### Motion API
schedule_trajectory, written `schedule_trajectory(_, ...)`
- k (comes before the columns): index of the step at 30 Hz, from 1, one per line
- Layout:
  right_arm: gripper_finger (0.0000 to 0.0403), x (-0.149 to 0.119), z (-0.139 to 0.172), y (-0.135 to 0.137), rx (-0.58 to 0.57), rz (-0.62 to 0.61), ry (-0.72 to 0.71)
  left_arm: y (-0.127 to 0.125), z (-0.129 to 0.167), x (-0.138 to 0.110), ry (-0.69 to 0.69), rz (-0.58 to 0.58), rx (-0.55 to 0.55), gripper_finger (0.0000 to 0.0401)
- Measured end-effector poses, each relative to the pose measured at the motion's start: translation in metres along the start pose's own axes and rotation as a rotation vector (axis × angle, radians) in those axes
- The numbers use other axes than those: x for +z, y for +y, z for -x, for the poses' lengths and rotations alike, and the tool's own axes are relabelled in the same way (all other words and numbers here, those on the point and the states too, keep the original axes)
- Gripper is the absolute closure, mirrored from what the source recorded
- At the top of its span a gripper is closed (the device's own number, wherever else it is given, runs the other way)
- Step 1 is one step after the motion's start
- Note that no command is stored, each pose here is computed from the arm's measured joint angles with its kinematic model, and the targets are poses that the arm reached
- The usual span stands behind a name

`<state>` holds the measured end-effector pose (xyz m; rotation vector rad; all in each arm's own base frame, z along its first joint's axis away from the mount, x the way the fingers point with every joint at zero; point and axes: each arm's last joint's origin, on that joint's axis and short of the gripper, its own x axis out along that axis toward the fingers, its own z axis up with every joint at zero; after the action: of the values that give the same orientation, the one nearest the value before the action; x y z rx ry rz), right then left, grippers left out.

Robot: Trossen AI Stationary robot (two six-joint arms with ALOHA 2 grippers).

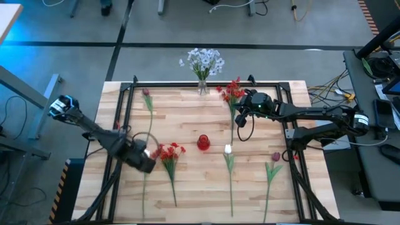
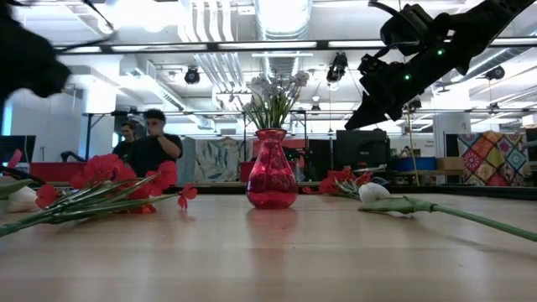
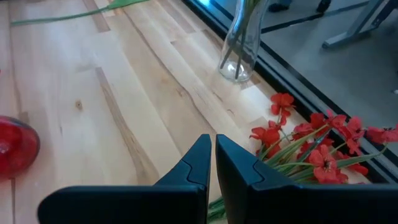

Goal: Sort flowers into vase by color
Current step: Put the left white tulip flower into the transparent vase

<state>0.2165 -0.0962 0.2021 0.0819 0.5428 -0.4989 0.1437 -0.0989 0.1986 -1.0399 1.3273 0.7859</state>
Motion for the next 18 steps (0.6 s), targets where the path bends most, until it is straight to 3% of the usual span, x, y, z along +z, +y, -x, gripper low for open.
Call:
schedule_trajectory(7,0.0385,-0.003,-0.001,0.008,0.027,0.018,0.008,-0.001,-0.013,-0.023,-0.053,0.070,0.009,0.0228)
schedule_trajectory(18,0.0385,-0.003,0.000,0.017,0.060,0.039,0.004,-0.019,-0.041,-0.027,-0.093,0.020,0.008,0.0230)
